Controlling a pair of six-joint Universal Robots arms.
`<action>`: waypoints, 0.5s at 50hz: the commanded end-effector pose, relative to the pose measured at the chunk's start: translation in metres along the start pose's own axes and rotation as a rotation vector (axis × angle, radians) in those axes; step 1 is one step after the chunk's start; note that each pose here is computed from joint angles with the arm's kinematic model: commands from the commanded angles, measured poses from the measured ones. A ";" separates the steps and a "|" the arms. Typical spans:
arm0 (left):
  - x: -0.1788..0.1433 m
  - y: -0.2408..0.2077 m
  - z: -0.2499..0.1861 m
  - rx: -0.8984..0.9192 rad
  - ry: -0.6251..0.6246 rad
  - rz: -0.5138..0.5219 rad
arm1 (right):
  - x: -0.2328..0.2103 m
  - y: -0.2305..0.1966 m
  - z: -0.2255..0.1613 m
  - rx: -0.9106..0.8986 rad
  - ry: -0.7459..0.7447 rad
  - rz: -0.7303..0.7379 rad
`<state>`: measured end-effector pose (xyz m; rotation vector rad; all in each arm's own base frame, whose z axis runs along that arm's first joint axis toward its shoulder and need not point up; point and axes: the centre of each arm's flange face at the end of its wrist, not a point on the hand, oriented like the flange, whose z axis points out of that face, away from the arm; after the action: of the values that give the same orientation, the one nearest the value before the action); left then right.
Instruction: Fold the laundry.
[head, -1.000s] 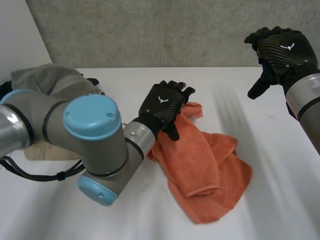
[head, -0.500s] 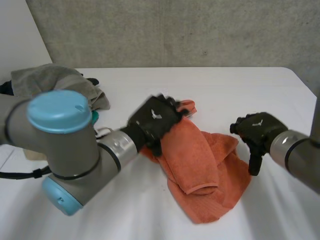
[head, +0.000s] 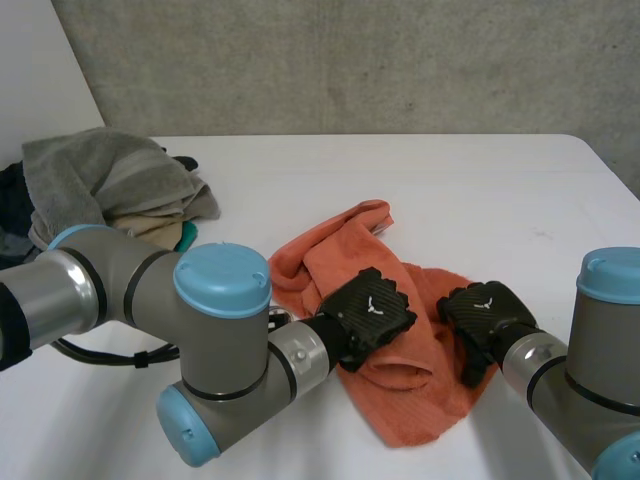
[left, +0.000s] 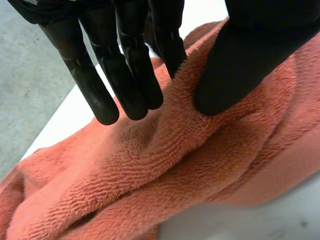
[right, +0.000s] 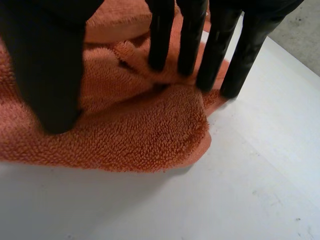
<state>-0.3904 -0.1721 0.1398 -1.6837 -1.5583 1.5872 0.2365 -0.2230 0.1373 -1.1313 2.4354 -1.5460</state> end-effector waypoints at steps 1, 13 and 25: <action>-0.020 -0.006 0.002 -0.028 -0.132 0.005 | 0.002 0.003 0.010 0.001 0.015 -0.002; -0.111 -0.036 -0.027 -0.016 -0.567 -0.031 | 0.027 -0.036 0.004 0.121 0.101 -0.065; -0.133 -0.038 -0.063 0.004 -0.652 -0.169 | 0.041 -0.073 0.007 0.154 0.091 0.005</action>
<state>-0.3322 -0.2482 0.2524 -1.0756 -1.8857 2.1887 0.2419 -0.2577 0.2054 -1.1251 2.2926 -1.8650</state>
